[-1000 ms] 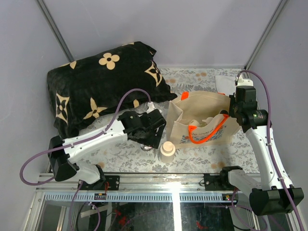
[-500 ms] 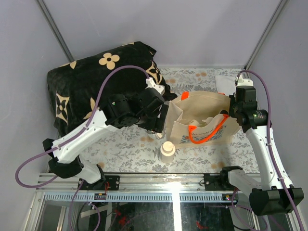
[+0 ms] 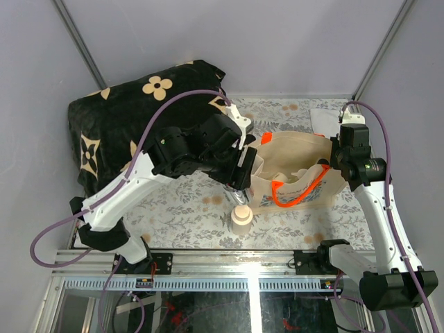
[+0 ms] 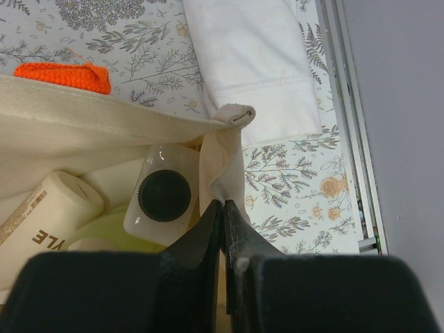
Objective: Place the personal care products into the canvas bag
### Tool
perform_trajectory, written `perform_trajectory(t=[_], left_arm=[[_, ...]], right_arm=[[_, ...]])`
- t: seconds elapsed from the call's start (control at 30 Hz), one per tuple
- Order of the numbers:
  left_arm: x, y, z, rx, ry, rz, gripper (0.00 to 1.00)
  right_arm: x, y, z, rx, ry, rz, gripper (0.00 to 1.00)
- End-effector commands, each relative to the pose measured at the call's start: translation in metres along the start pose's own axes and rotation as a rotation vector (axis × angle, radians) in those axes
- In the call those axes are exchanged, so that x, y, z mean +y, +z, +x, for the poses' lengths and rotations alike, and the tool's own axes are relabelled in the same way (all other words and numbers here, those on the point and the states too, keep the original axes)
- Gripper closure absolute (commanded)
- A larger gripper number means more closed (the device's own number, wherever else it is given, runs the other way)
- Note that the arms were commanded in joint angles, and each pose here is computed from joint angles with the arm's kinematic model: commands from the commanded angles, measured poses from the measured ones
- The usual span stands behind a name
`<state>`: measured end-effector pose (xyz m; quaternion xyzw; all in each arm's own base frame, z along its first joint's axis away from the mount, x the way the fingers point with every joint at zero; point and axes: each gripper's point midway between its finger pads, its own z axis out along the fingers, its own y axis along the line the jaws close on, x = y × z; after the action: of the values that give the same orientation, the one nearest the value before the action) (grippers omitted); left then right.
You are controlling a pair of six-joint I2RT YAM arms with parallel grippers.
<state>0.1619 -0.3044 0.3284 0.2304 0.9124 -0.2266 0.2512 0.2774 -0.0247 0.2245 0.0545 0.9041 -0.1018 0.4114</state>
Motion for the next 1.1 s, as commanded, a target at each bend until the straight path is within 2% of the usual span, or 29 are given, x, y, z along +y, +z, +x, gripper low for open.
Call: perform_trajectory(t=[0.0, 0.4, 0.63, 1.07], left_arm=[[-0.044, -0.032, -0.048, -0.183, 0.065, 0.210, 1.00], [-0.085, -0.049, -0.102, -0.360, 0.153, 0.363, 1.00], [-0.091, -0.057, -0.130, -0.482, 0.174, 0.380, 1.00], [-0.085, -0.021, -0.173, -0.590, 0.207, 0.330, 1.00]], right_arm=[[0.003, 0.000, 0.022, 0.089, -0.025, -0.022, 0.94], [0.002, 0.000, 0.022, 0.091, -0.026, -0.014, 0.94], [0.002, 0.000, 0.024, 0.094, -0.027, -0.017, 0.94], [0.001, -0.006, 0.024, 0.072, -0.027, -0.023, 0.95]])
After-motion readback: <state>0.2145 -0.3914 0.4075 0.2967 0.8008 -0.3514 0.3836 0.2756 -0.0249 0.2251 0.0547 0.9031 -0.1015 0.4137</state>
